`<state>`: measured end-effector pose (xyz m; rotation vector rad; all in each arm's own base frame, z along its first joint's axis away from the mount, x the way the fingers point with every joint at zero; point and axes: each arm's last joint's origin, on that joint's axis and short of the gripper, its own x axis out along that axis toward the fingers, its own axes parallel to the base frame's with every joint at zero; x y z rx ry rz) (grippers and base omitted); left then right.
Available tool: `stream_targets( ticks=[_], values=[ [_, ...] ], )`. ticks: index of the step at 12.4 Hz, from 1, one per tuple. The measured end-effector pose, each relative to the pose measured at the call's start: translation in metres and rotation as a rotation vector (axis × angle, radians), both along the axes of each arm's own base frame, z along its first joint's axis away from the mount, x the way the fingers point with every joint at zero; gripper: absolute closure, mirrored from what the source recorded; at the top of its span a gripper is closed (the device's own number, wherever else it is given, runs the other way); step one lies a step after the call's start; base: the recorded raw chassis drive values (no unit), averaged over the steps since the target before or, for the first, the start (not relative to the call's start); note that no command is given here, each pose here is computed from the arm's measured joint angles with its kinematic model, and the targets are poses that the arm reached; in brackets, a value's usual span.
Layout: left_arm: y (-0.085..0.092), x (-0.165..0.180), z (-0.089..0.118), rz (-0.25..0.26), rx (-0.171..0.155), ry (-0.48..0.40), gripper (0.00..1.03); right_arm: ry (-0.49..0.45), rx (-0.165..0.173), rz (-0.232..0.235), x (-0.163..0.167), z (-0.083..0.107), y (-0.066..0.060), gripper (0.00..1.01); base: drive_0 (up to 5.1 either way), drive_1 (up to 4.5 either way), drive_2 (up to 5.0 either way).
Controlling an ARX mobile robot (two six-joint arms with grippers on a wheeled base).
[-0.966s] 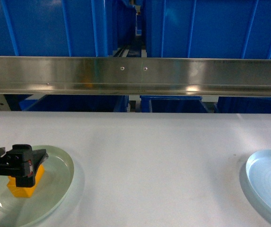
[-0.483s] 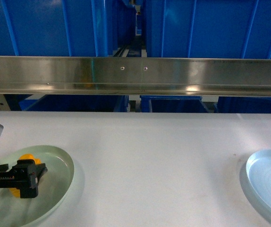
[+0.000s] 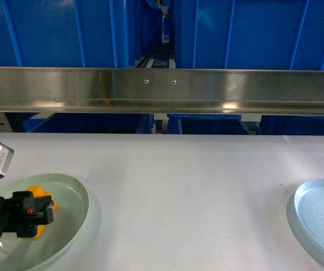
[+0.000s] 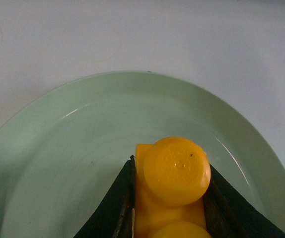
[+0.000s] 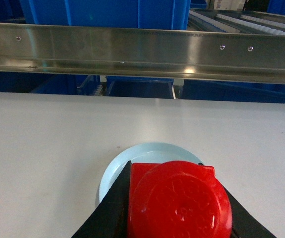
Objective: Sort and place red and yellow blocks in left bins
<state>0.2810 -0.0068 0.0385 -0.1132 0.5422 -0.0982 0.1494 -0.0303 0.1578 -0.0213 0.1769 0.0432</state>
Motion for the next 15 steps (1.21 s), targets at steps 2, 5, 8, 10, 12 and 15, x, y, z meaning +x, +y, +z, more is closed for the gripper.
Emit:
stream_targets(
  ticks=[2,5,8,10,12,15],
  values=[
    [0.004,-0.008,0.015,0.000,-0.015,-0.028,0.74,0.000,0.000,0.000,0.000,0.000,0.000,0.74,0.0,0.00,0.0],
    [0.018,-0.018,0.078,-0.008,-0.047,-0.190,0.75,0.000,0.000,0.000,0.000,0.000,0.000,0.74,0.0,0.00,0.0],
    [0.019,-0.041,0.153,-0.029,-0.107,-0.362,0.75,0.000,0.000,0.000,0.000,0.000,0.000,0.74,0.0,0.00,0.0],
    [0.009,-0.057,0.189,-0.048,-0.090,-0.461,0.75,0.000,0.000,0.000,0.000,0.000,0.000,0.74,0.0,0.00,0.0],
    [0.006,-0.066,0.210,-0.014,-0.015,-0.622,0.75,0.000,0.000,0.000,0.000,0.000,0.000,0.74,0.0,0.00,0.0],
    [0.006,-0.066,0.209,-0.005,0.013,-0.623,0.75,0.000,0.000,0.000,0.000,0.000,0.000,0.74,0.0,0.00,0.0]
  ],
)
